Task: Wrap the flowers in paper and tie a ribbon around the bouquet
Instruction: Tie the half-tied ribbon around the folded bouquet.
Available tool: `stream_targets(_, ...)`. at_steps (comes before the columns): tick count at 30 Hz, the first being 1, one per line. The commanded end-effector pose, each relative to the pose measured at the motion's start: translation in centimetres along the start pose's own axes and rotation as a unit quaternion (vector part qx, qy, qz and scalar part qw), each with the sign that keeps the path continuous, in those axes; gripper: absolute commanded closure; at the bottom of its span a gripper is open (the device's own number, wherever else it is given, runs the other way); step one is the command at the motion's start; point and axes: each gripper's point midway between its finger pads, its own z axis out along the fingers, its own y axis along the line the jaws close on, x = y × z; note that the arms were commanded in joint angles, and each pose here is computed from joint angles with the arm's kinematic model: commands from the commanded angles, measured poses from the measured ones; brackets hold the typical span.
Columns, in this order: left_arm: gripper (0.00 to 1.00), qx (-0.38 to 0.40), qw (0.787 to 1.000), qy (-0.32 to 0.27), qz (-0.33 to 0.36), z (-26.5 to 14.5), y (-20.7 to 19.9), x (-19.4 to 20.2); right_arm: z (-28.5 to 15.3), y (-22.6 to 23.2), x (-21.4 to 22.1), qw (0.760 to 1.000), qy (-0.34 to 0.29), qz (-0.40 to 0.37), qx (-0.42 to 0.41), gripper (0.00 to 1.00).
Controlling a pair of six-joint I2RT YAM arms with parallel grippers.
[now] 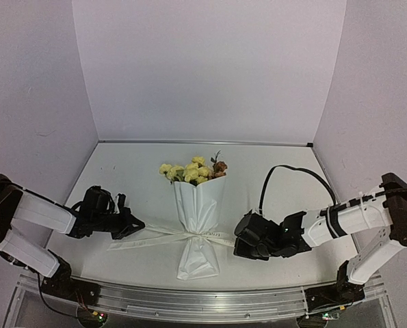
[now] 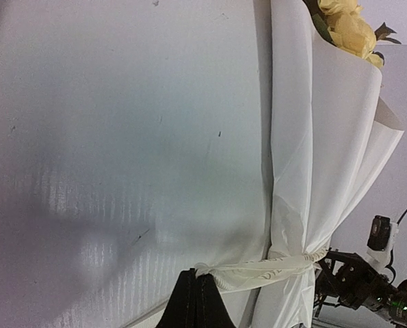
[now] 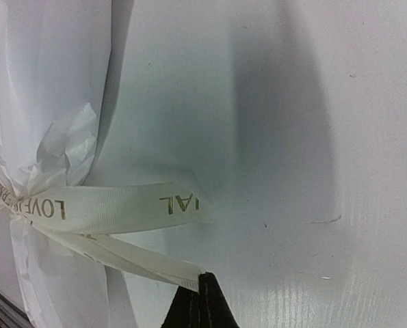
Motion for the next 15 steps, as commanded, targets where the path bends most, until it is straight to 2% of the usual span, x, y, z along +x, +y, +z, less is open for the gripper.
stream_targets(1,1.0,-0.082,0.992,-0.08,-0.055,-1.2,5.3,-3.2,-0.8,-10.5,0.6,0.982,0.006,-0.028,0.185,1.0)
stream_targets(15,1.0,-0.075,0.989,-0.099,-0.078,-2.7,5.7,-4.4,-1.6,-11.9,0.0,0.982,-0.017,0.006,0.187,1.0)
